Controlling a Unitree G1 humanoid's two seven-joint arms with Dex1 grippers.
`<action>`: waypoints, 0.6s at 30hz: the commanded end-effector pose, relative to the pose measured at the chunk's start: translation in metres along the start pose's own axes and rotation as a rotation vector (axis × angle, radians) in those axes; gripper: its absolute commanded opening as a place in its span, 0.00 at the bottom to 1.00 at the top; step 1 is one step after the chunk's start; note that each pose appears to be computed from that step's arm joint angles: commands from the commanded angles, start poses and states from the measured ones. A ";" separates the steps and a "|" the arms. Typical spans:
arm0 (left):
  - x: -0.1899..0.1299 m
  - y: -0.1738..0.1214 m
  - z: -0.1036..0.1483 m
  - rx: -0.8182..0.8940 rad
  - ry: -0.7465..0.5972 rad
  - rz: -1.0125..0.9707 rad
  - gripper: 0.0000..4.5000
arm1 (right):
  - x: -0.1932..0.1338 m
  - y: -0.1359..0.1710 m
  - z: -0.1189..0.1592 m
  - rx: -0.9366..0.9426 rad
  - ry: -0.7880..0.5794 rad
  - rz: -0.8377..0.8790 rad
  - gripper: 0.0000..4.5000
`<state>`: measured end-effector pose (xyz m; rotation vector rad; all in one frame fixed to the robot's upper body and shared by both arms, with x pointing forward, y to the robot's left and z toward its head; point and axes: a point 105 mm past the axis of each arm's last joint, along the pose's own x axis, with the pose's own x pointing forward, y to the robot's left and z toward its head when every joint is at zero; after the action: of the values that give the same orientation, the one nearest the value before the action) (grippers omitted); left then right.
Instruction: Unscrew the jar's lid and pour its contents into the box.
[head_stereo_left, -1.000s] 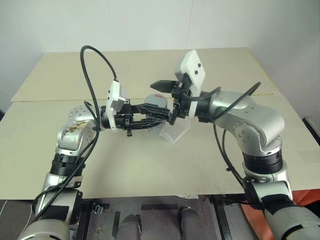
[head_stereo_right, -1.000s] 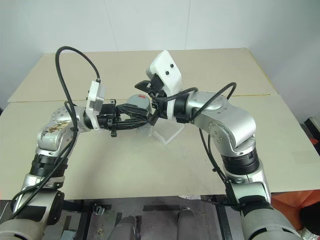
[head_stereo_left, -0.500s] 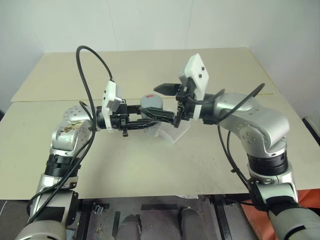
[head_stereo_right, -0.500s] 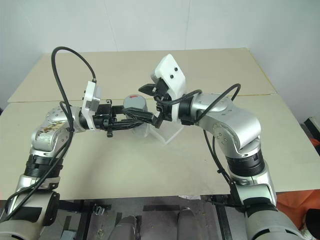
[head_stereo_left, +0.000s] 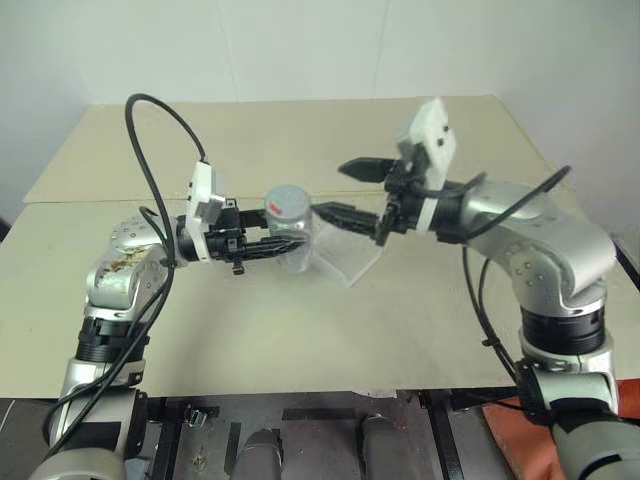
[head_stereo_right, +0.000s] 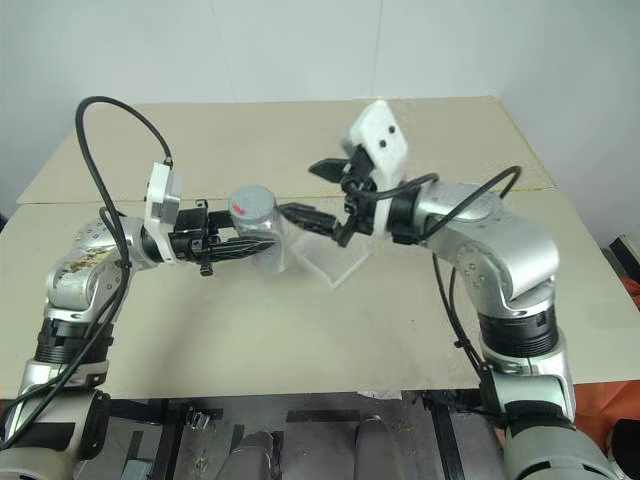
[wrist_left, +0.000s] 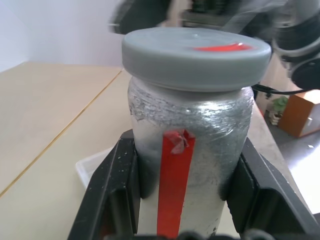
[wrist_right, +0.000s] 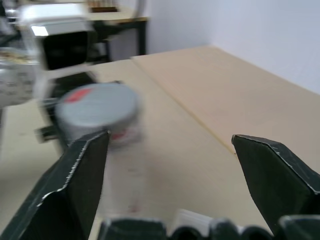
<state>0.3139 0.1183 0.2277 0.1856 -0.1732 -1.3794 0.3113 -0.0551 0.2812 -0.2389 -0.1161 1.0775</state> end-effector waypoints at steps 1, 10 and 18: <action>-0.001 -0.004 0.010 0.041 -0.029 -0.015 0.42 | -0.007 0.007 0.013 -0.046 -0.049 0.022 0.99; 0.008 0.003 0.005 0.043 -0.034 0.004 0.42 | -0.020 0.030 0.012 -0.078 -0.043 0.139 0.99; 0.018 0.004 0.004 0.041 -0.047 -0.023 0.42 | 0.004 0.032 0.019 -0.093 -0.053 0.124 0.99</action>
<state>0.3219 0.1044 0.2198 0.1540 -0.1845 -1.3926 0.2808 -0.0383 0.2853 -0.2847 -0.1695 1.2171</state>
